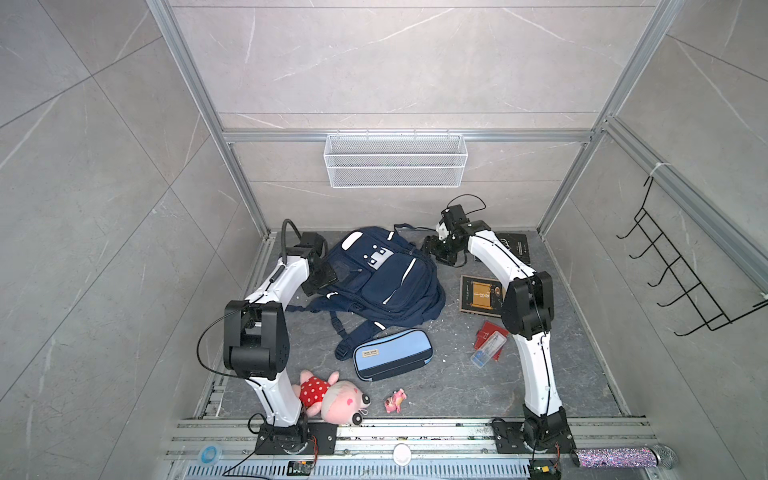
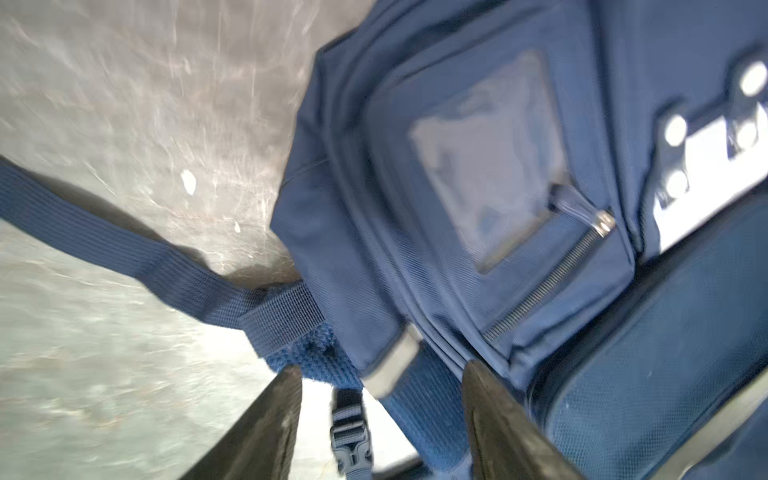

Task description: Pack the student bag

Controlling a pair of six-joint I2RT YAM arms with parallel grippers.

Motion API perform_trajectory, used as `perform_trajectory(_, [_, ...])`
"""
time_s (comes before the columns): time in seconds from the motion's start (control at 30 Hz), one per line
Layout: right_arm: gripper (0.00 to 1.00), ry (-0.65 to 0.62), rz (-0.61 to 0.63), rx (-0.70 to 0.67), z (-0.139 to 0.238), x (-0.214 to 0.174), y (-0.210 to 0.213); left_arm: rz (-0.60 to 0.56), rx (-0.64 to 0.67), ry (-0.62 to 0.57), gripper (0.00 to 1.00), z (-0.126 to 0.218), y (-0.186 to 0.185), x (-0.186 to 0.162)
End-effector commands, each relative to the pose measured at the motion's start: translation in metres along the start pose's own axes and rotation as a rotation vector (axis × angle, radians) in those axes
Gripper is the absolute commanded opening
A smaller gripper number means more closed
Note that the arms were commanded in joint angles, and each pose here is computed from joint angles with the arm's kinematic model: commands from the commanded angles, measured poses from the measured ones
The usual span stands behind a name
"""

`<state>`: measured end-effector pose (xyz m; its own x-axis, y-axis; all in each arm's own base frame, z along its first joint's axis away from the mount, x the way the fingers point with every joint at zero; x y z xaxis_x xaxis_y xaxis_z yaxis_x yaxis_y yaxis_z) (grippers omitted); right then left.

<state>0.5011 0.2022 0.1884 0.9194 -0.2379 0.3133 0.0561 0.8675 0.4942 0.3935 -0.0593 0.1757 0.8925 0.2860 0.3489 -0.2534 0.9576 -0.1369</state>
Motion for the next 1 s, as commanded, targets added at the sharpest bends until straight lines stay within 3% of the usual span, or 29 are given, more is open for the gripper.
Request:
perform_trajectory(0.0, [0.84, -0.084, 0.005, 0.033, 0.057, 0.009, 0.005, -0.214, 0.06, -0.031, 0.65, 0.034, -0.024, -0.007])
perform_trajectory(0.2, [0.89, -0.1, -0.148, 0.067, 0.078, -0.004, -0.044, -0.376, -0.151, -0.022, 0.65, 0.053, -0.099, -0.017])
perform_trajectory(0.43, [0.88, -0.053, -0.178, 0.061, 0.077, -0.045, -0.065, -0.505, -0.329, 0.052, 0.65, 0.039, -0.19, -0.034])
perform_trajectory(0.77, [0.88, -0.028, -0.282, 0.044, 0.076, -0.074, -0.09, -0.731, -0.26, 0.032, 0.64, 0.003, -0.26, -0.072])
perform_trajectory(0.97, [0.91, -0.022, -0.268, 0.02, 0.088, -0.075, -0.09, -0.822, -0.119, 0.054, 0.64, -0.04, -0.267, -0.093])
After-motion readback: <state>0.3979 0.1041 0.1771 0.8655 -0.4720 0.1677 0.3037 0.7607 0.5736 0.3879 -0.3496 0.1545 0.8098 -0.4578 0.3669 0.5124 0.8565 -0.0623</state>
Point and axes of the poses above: each gripper's point midway between its finger pads, its own z axis back along the fingers, its own y axis along the line the jaws close on, x = y × z, the point moved 6 cm from there along z, back along the fingers, and after that the axes turned 4 degrees about -z, right-handed, at the moved point
